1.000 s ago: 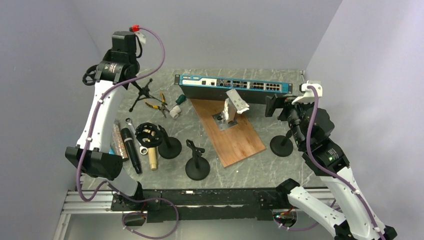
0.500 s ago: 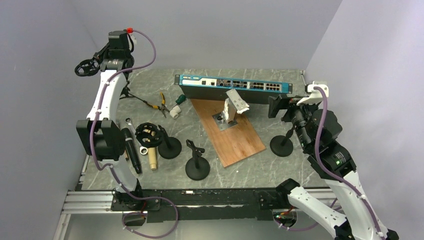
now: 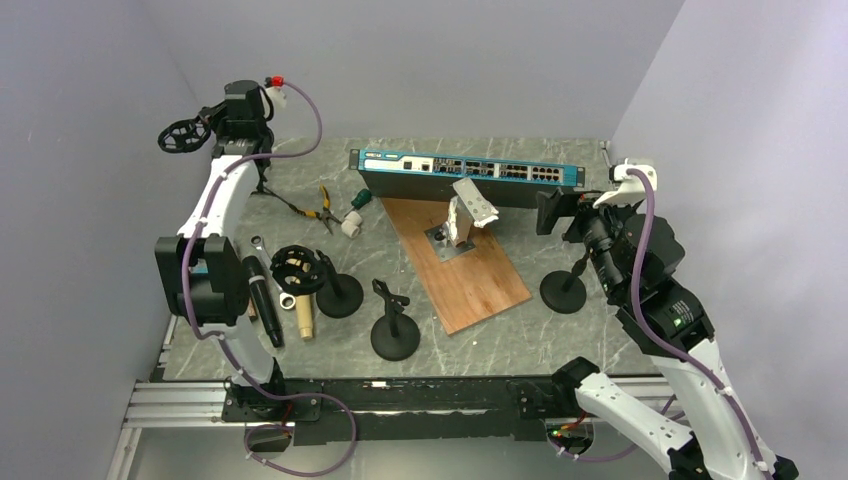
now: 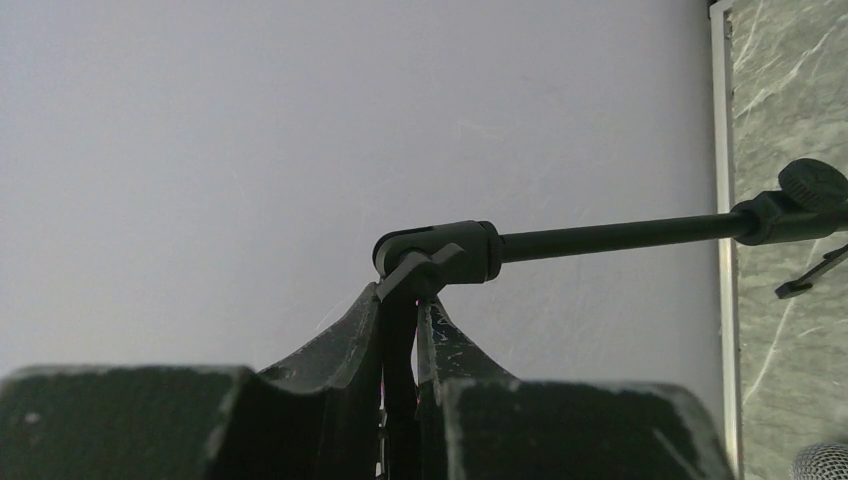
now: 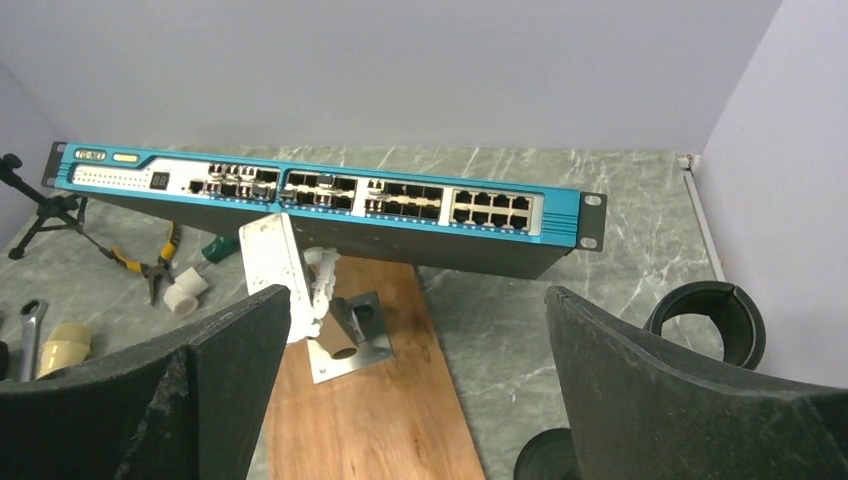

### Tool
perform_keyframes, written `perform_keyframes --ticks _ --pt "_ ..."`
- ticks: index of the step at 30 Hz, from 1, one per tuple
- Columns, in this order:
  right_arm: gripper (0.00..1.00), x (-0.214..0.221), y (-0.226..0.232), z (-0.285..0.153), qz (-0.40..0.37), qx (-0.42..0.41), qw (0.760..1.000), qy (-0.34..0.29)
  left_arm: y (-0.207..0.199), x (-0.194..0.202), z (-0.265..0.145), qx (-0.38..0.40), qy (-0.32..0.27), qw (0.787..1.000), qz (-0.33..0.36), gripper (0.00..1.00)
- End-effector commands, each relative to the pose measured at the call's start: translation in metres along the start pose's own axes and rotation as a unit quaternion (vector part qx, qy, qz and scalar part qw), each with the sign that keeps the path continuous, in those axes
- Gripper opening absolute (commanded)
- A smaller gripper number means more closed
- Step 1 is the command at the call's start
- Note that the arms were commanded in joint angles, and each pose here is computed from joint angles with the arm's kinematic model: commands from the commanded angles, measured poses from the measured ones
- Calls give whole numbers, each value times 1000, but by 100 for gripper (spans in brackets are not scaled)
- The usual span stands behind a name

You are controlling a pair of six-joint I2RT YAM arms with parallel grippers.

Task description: Remove the microphone from the stand

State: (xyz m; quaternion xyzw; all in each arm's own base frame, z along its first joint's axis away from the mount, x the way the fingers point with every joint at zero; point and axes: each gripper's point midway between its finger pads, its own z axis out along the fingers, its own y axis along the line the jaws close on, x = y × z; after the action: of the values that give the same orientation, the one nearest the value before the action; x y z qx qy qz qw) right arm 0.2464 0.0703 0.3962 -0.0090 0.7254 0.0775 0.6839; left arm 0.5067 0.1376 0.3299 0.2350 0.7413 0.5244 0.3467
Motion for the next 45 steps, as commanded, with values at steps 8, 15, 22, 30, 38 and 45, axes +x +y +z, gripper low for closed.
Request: perform_keyframes --ticks 8,15,22,30,38,45 --pt "100 -15 12 6 16 -19 1000 -10 37 4 0 -5 27 996 -88 0" --pt "100 -14 12 4 24 -21 999 -10 24 6 11 -1 58 994 -89 0" --pt "100 -12 14 5 22 -23 999 -7 -1 5 17 10 74 994 -82 3" --pt "100 -7 16 8 27 -27 999 -4 -31 -22 0 34 46 996 -66 51" --pt "100 -5 15 7 25 -25 999 -5 -76 -29 -10 148 26 982 -113 68" --pt "100 -1 13 4 27 -24 999 -3 -101 -28 -14 238 9 953 -188 76"
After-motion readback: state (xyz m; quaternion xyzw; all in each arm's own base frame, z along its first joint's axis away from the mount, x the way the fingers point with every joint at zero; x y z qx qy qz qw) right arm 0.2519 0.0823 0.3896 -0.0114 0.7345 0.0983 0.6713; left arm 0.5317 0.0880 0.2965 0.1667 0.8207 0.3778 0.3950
